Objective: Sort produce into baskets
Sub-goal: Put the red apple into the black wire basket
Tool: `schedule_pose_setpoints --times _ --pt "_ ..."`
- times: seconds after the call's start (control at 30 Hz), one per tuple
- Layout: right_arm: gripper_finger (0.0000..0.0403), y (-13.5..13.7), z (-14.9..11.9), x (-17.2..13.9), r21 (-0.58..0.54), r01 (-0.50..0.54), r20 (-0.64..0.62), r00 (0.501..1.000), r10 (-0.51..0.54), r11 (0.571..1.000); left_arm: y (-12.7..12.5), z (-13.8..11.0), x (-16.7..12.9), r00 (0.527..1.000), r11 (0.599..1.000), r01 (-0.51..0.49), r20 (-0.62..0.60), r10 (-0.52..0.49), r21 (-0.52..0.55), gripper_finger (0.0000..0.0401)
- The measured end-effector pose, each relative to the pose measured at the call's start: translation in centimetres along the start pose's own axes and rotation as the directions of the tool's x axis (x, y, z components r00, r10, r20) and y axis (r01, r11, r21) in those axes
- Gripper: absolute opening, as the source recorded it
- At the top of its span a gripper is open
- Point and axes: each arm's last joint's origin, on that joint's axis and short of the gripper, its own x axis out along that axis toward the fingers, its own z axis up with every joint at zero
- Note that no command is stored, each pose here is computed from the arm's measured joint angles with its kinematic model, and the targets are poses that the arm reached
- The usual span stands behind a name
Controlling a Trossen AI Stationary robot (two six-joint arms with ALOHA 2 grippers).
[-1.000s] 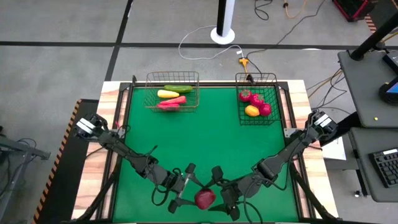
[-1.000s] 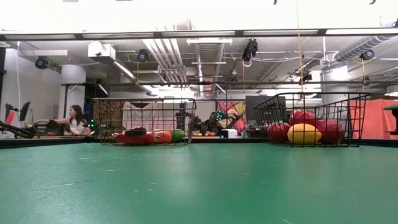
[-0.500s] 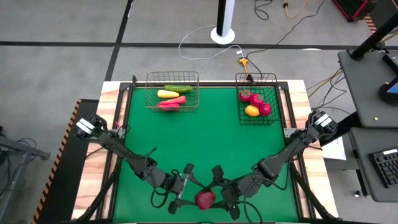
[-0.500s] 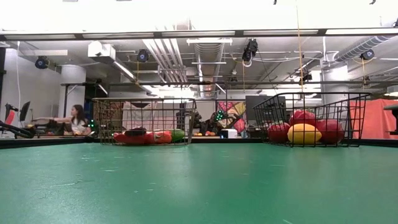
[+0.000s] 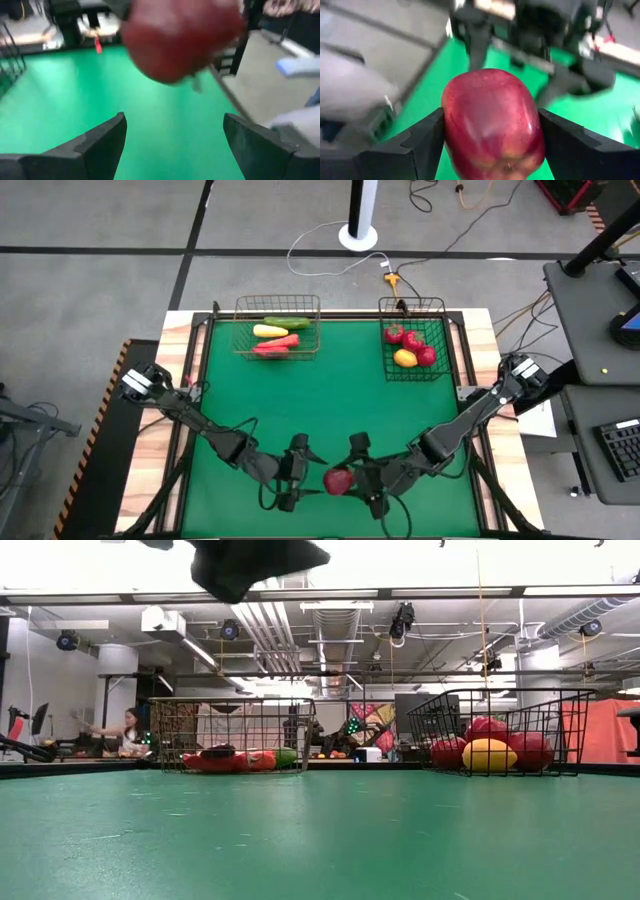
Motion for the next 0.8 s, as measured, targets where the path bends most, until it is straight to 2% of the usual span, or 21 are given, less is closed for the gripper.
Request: schedule_pose_setpoints --times 0.07,0.17,0.23,0.3,0.37,0.43,0.53,0.67,0.73,0.8 --pt "0.0274 -0.6 -0.1 -0.4 0.017 0.038 -0.056 0.998 -0.037 0.999 0.1 -0.4 0.0 0.999 1.000 -0.014 -0.042 0.014 -0.009 0.0313" --pt "0.0275 -2.7 0.5 -2.1 0.061 0.221 -0.147 0.967 -0.210 0.973 0.3 -0.8 -0.3 0.994 0.997 -0.046 -0.103 0.039 -0.061 0.0313" --pt "0.0275 -4.7 0.7 -3.4 0.066 0.387 -0.226 0.904 -0.364 0.920 0.5 -1.1 -0.6 0.987 0.991 -0.067 -0.153 0.049 -0.113 0.0314" --pt "0.0276 -6.7 0.5 -4.7 0.053 0.523 -0.320 0.816 -0.482 0.851 0.6 -1.5 -0.9 0.976 0.980 -0.096 -0.208 0.059 -0.173 0.0314" --pt "0.0276 -9.1 0.4 -6.0 0.061 0.617 -0.408 0.733 -0.545 0.784 0.7 -1.5 -1.3 0.969 0.968 -0.112 -0.241 0.056 -0.224 0.0314" --pt "0.0276 -11.9 0.4 -7.6 0.098 0.699 -0.483 0.656 -0.581 0.708 0.6 -1.6 -1.6 0.964 0.966 -0.116 -0.262 0.053 -0.231 0.0314" --pt "0.0276 -16.1 -0.6 -9.7 0.162 0.807 -0.601 0.537 -0.592 0.568 0.6 -1.6 -1.8 0.960 0.968 -0.115 -0.275 0.050 -0.225 0.0314" --pt "0.0276 -20.8 -3.2 -11.5 0.248 0.882 -0.757 0.435 -0.488 0.400 0.6 -1.6 -1.7 0.960 0.968 -0.116 -0.274 0.052 -0.221 0.0314" --pt "0.0276 -22.7 -4.6 -12.1 0.273 0.899 -0.808 0.407 -0.426 0.341 0.7 -1.7 -1.8 0.960 0.968 -0.133 -0.272 0.072 -0.213 0.0314" --pt "0.0277 -24.2 -6.1 -12.4 0.286 0.904 -0.850 0.392 -0.351 0.318 0.8 -1.6 -1.8 0.958 0.964 -0.174 -0.261 0.118 -0.201 0.0314"
